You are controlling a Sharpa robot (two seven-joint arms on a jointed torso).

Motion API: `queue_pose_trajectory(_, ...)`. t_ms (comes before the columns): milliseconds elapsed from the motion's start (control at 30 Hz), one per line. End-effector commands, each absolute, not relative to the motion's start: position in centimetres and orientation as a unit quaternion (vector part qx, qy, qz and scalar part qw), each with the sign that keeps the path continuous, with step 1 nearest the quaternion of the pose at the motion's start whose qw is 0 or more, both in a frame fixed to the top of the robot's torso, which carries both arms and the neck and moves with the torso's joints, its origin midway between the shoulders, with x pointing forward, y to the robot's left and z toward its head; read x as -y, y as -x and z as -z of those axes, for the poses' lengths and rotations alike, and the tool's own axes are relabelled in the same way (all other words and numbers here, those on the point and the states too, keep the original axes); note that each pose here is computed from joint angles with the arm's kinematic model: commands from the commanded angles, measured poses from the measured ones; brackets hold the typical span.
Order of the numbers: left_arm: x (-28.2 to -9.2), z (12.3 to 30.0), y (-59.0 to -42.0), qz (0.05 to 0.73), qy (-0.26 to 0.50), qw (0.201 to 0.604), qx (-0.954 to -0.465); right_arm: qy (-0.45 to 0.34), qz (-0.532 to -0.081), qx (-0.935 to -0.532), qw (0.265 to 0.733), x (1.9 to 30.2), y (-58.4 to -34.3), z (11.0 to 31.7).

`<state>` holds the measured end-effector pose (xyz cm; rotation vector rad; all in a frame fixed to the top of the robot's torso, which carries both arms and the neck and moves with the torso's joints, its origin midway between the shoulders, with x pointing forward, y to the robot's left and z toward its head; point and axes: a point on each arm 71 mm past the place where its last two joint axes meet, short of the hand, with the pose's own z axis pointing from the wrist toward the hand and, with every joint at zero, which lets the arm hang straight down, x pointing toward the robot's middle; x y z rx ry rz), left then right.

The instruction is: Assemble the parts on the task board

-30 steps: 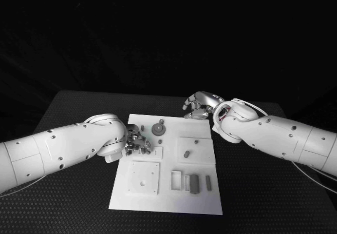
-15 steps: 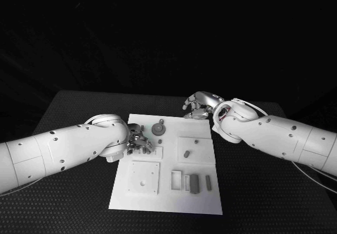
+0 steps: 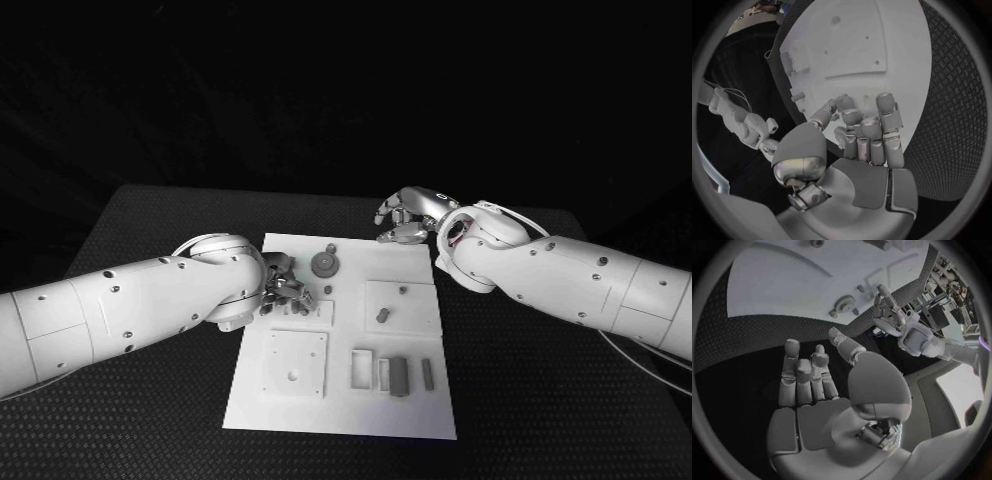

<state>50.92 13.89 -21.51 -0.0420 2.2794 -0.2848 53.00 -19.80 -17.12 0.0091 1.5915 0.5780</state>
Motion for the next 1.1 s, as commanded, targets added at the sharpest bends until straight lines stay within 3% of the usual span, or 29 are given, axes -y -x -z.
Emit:
queue_pose_trajectory(33,-13.64,21.39,-50.9,0.118,0.004,0.419,-0.9,0.001,-0.258,-0.706,0.659,19.71,-52.95,17.2)
queue_pose_trajectory(1100,-13.59,21.28,-50.88,0.124,0.002,0.426,-0.896,0.0,-0.258,-0.707,0.658,19.73,-52.93,17.35)
